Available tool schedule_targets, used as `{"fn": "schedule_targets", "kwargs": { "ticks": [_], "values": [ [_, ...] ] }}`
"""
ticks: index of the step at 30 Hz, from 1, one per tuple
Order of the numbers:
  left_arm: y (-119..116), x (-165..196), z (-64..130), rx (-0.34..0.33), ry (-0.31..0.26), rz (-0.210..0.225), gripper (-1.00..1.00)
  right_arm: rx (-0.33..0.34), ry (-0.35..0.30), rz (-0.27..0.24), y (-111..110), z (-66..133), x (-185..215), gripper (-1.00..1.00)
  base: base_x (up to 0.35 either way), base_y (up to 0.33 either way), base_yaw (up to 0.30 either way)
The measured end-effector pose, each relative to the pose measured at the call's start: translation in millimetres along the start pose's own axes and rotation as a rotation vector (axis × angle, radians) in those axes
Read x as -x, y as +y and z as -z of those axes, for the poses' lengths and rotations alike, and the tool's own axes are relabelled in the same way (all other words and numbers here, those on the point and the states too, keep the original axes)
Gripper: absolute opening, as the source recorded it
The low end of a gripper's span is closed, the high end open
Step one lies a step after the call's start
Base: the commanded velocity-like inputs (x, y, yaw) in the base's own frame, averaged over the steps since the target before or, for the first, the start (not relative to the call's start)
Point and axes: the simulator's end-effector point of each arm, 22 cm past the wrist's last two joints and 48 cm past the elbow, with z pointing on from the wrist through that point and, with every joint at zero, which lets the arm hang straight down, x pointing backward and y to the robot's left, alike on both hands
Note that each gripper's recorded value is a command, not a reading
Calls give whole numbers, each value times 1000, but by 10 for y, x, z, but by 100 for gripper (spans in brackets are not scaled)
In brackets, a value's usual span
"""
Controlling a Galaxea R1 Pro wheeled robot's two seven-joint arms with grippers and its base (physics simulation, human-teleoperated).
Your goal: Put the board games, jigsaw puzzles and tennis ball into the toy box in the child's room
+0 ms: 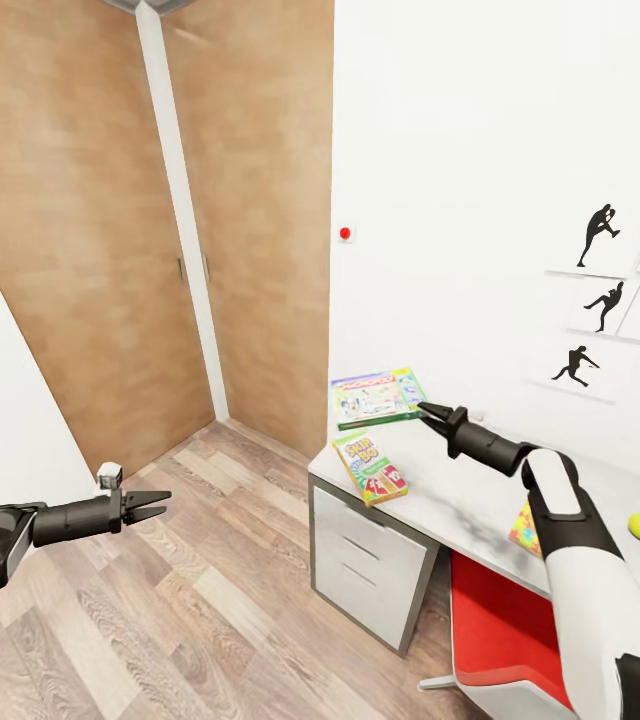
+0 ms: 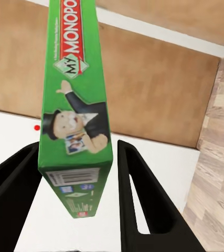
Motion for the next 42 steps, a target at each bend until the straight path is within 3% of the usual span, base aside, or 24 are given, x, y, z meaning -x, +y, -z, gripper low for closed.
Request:
{"fn": "schedule_targets", "kwargs": {
  "ticks": [8,35,39,42],
  "values": [
    [5,-1,-7,-1,-1,1,100,4,-19,-15,-25,52,64,-100,0,0,-88],
    [91,-44,-34,2,7,18,100,-39,-29,-17,-256,75,106,-100,0,0,-243],
    [30,-40,-18,-31,7,25,100,-54,-43,-6,-304,160,215,-100,0,0,-240],
    [60,-1,71,-18,3,28,100,-73,-56,10,-343,287,354,-100,0,0,-239]
  ]
}}
